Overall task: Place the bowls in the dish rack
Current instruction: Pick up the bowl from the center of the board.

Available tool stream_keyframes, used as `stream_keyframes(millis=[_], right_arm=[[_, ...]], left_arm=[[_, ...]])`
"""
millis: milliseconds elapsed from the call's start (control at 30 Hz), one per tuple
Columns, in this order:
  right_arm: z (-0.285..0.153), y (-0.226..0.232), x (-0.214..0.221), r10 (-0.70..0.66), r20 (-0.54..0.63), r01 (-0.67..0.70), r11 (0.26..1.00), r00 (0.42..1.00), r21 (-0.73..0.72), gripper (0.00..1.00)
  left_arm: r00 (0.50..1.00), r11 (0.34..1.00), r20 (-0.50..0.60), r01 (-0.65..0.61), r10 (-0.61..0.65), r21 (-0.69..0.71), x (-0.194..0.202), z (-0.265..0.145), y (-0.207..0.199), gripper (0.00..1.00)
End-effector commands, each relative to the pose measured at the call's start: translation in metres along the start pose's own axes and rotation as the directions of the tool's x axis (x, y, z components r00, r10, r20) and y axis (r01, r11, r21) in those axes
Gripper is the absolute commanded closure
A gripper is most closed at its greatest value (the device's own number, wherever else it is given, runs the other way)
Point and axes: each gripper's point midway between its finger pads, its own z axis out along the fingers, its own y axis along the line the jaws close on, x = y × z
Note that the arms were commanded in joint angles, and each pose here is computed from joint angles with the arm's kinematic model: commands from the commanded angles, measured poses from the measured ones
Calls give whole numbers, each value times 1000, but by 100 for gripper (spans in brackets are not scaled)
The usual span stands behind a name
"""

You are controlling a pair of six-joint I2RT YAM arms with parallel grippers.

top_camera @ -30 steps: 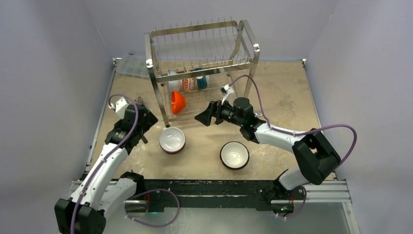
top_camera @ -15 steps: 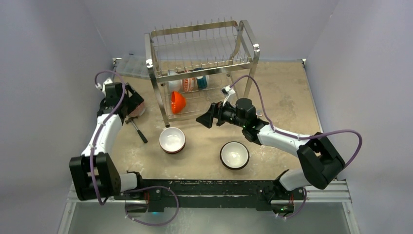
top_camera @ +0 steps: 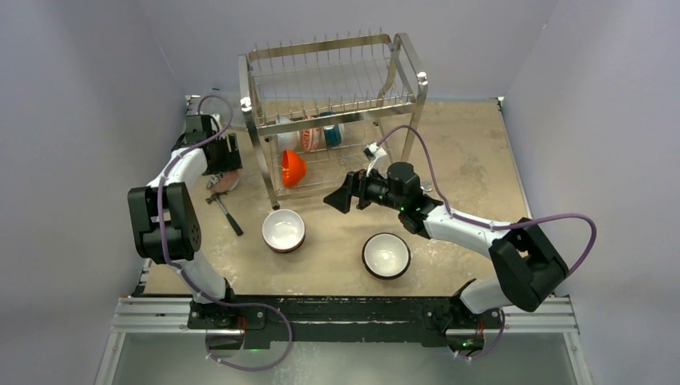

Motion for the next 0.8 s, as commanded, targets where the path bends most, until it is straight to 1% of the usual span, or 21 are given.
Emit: stream_keyframes(millis=[0, 33, 67, 167, 233, 300, 333, 400, 500, 633, 700, 767], right_arm=[[-7, 13, -12, -48, 27, 49, 998, 998, -35, 1], [-7, 14, -14, -51, 30, 52, 998, 998, -37, 1], [-7, 15, -15, -54, 33, 55, 998, 998, -38, 1], [-8, 17, -18, -59, 38, 60, 997, 998, -41, 1], [-9, 19, -21, -61, 45, 63, 997, 997, -45, 1], [-10, 21, -25, -64, 55, 66, 997, 996, -44, 1], [-11, 22, -28, -62, 64, 65, 997, 996, -40, 1], [-13, 24, -31, -63, 76, 66, 997, 995, -42, 1], [-17, 28, -40, -87, 92, 90, 995, 992, -34, 1], [-26, 39, -50, -108, 118, 114, 992, 987, -48, 1], [-31, 44, -55, -112, 140, 120, 991, 984, -54, 1], [-38, 50, -57, -100, 152, 111, 991, 983, -69, 1]], left_arm=[[999, 997, -9, -43, 44, 66, -5, -2, -10, 40], [999, 996, -4, -42, 42, 73, -5, -3, -11, 49], [999, 996, 2, -42, 42, 79, -4, -3, -12, 53], [999, 995, 6, -35, 35, 90, 0, -6, -14, 77], [1000, 995, 11, -28, 27, 98, 1, -9, -16, 87], [999, 993, 37, -20, 16, 117, -2, -16, -20, 100], [998, 991, 61, -9, 0, 136, -6, -21, -24, 100], [990, 985, 137, -1, -22, 172, -17, -41, -32, 100], [973, 977, 221, 20, -68, 211, -26, -73, -40, 100], [947, 955, 296, 32, -122, 294, -21, -120, -55, 100], [937, 934, 318, 23, -145, 358, -11, -144, -66, 100], [928, 921, 342, 4, -149, 390, 3, -165, -71, 100]])
